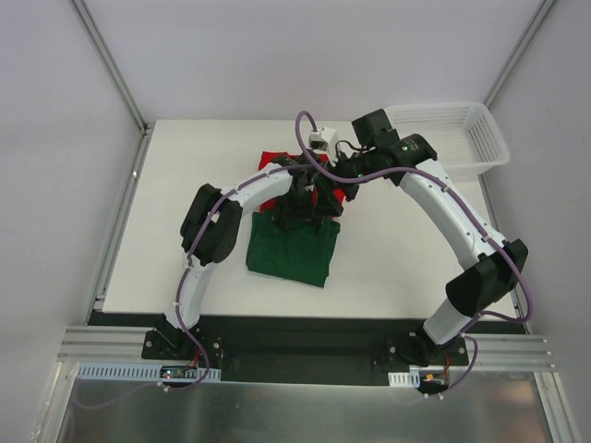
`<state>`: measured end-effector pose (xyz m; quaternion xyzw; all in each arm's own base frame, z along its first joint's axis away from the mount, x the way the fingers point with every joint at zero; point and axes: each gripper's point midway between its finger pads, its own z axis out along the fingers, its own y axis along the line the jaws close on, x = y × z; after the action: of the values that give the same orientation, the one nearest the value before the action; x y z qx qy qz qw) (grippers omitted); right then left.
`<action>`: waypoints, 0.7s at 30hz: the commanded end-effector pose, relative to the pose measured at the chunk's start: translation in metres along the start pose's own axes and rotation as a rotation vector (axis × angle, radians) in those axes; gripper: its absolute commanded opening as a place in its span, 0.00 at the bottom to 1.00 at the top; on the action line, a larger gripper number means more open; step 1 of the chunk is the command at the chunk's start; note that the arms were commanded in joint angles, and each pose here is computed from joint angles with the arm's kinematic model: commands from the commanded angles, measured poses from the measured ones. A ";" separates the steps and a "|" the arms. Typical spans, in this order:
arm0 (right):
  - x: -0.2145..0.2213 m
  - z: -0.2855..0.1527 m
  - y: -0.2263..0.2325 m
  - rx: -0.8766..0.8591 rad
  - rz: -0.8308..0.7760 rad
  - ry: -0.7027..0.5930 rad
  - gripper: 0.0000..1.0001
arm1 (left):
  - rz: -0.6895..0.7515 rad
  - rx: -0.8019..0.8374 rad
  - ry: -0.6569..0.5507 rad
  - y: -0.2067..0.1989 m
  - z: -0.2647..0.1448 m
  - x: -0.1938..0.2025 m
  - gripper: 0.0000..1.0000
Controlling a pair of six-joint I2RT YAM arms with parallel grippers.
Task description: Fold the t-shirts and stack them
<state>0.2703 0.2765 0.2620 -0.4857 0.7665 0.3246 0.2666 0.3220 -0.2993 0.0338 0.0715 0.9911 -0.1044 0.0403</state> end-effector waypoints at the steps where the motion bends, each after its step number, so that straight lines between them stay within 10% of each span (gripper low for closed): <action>1: -0.009 -0.010 0.008 -0.005 -0.053 -0.044 1.00 | 0.001 0.066 -0.077 -0.017 0.002 -0.028 0.99; 14: -0.010 -0.008 0.008 -0.013 -0.056 -0.044 1.00 | 0.032 0.304 -0.015 -0.060 -0.022 -0.003 0.99; 21: 0.016 -0.014 -0.019 0.143 -0.011 0.015 1.00 | 0.011 0.257 -0.067 -0.017 -0.059 0.027 0.99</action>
<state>0.2729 0.2695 0.2486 -0.4893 0.7733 0.3036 0.2653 0.3033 -0.3204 0.0528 0.0857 0.9730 -0.2107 0.0399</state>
